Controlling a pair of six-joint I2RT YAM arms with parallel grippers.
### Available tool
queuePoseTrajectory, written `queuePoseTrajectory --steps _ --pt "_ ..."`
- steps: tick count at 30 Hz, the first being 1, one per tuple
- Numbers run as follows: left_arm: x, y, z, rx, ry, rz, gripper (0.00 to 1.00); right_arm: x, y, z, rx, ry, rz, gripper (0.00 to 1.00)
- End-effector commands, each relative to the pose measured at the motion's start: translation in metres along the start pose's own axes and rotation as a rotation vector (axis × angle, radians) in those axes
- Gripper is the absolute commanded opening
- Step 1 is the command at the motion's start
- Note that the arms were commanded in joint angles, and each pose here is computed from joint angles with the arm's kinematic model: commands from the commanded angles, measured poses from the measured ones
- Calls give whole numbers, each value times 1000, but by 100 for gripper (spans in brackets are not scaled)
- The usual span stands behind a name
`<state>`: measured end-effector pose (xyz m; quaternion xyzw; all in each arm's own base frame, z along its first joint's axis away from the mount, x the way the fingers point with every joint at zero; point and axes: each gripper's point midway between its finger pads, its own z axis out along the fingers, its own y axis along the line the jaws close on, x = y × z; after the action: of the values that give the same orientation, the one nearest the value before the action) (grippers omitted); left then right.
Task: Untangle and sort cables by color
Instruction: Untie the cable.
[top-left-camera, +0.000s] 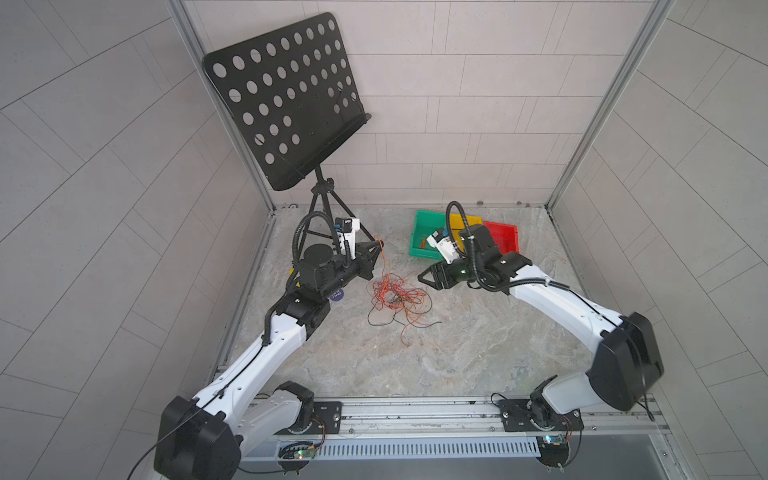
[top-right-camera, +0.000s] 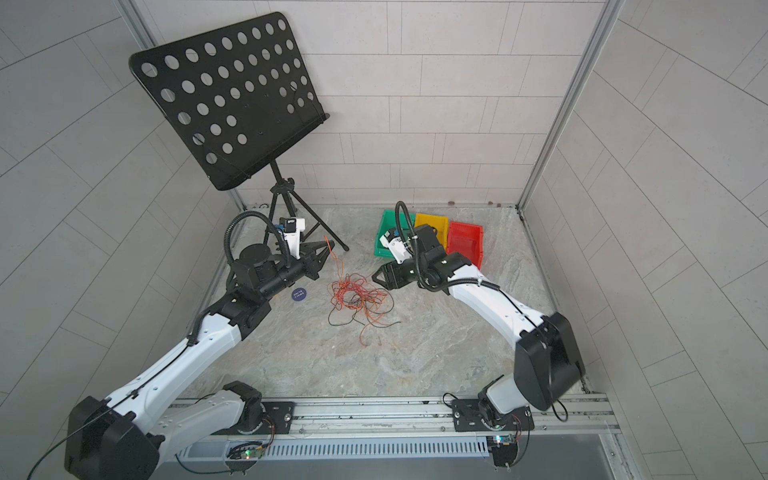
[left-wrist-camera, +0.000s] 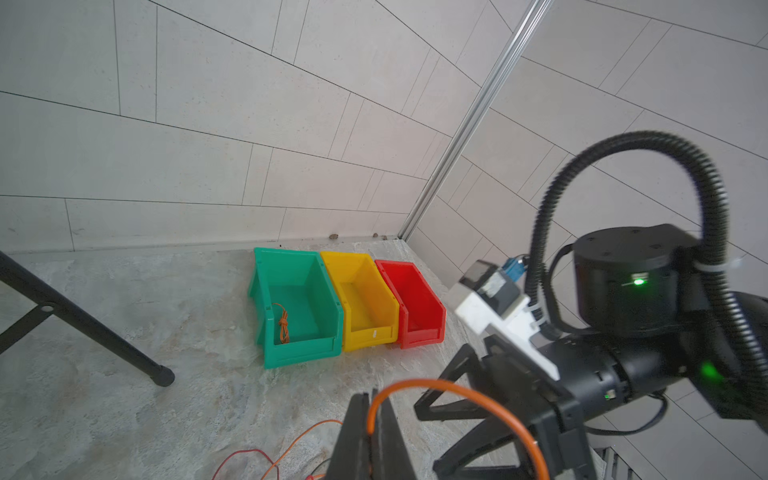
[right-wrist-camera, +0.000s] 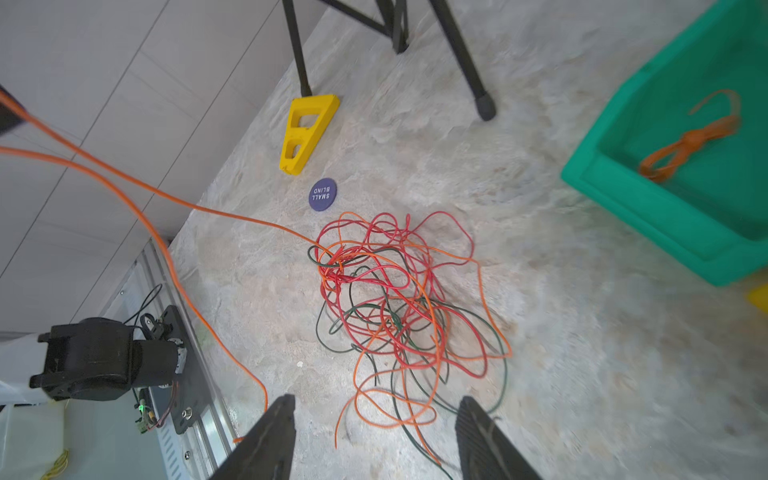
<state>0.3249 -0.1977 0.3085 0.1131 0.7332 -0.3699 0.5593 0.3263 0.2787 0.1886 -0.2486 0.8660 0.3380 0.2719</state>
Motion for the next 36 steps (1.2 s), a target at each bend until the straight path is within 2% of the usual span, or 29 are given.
queuePoseTrajectory --steps 1,7,11,12,16,17,18,21,28,36 --pt "-13 -5 -6 10 -56 18 0 -9 10 29 -75 -3 -96 65" --pt "-13 -5 -6 13 -56 13 0 6 16 78 -143 88 -90 66" --pt "-15 -5 -6 11 -62 13 0 22 20 100 -174 151 -68 59" --pt "-16 -5 -7 11 -65 14 0 25 20 105 -175 161 -61 53" --pt "-21 -5 -9 -3 -70 16 0 29 9 104 -128 168 -44 10" --pt "-23 -6 -10 -7 -69 19 0 27 4 99 -108 157 -40 2" --pt "-26 -6 -12 -14 -68 24 0 27 -3 94 -82 149 -31 0" --pt "-39 -8 -18 -37 -82 45 0 32 -26 74 -3 135 3 0" --pt "-80 -10 -41 -99 -160 92 0 66 -83 25 202 187 98 0" --pt "-93 3 -54 -185 -178 114 0 92 -136 -23 409 197 245 0"
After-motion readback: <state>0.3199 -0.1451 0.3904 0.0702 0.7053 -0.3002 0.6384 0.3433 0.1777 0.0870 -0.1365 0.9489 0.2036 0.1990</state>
